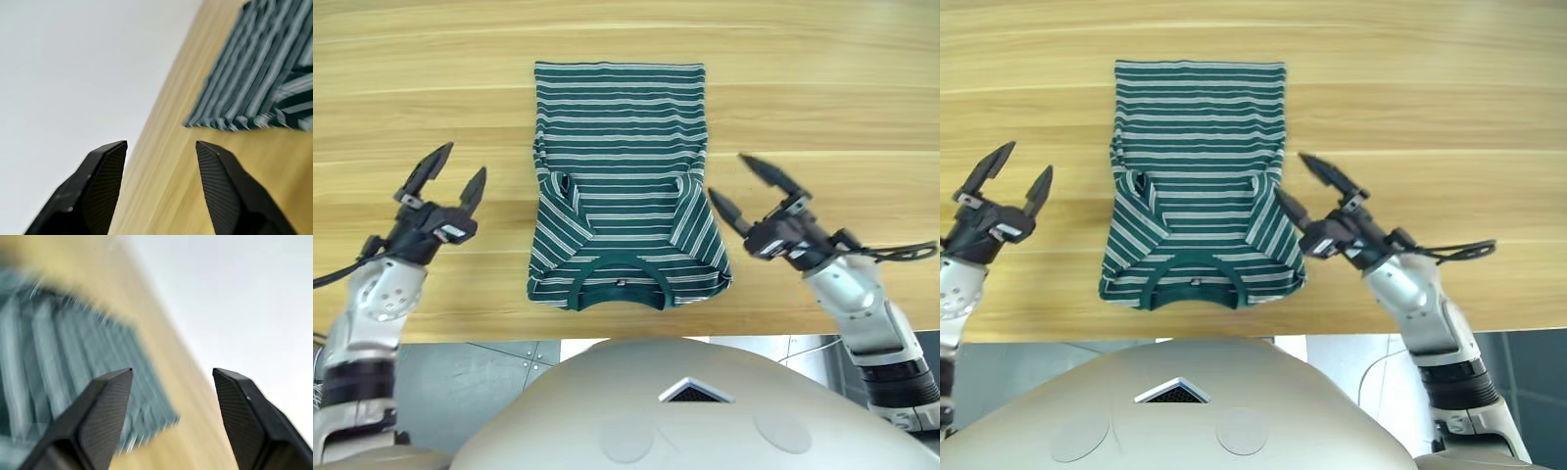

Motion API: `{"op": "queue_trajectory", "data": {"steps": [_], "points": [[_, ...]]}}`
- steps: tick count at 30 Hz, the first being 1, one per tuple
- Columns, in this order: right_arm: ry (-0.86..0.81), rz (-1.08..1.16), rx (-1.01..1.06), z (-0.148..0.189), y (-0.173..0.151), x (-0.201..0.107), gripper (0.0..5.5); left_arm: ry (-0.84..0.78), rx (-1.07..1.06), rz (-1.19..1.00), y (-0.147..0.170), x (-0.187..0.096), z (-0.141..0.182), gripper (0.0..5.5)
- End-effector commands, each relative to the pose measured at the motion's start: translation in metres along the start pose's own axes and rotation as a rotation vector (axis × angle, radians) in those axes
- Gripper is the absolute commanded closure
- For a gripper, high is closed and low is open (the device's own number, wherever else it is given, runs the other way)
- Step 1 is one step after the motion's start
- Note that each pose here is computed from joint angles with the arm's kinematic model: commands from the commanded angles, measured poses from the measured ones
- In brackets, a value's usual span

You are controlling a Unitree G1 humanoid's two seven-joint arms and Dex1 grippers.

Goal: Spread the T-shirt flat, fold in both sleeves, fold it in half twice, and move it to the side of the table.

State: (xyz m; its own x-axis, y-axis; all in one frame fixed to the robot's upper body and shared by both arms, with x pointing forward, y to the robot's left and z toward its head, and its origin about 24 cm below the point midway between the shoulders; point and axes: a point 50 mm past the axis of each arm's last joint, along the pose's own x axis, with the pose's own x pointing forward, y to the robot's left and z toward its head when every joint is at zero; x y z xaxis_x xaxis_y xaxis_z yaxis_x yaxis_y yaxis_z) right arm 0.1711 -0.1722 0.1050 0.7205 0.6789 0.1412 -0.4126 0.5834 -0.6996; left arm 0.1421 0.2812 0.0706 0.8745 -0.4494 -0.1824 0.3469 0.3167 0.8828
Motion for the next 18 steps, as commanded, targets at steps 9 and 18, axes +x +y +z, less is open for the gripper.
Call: {"op": "queue_trajectory", "data": {"steps": [9, 18], "points": [[0.484, 0.666, -0.296, -0.069, 0.013, -0.112, 2.50, -0.091, -0.024, -0.651, -0.061, -0.008, 0.030, 2.88], [0.491, 0.803, -0.226, -0.064, 0.042, -0.127, 2.50, -0.045, 0.004, -0.730, -0.065, -0.015, 0.027, 2.88]]}}
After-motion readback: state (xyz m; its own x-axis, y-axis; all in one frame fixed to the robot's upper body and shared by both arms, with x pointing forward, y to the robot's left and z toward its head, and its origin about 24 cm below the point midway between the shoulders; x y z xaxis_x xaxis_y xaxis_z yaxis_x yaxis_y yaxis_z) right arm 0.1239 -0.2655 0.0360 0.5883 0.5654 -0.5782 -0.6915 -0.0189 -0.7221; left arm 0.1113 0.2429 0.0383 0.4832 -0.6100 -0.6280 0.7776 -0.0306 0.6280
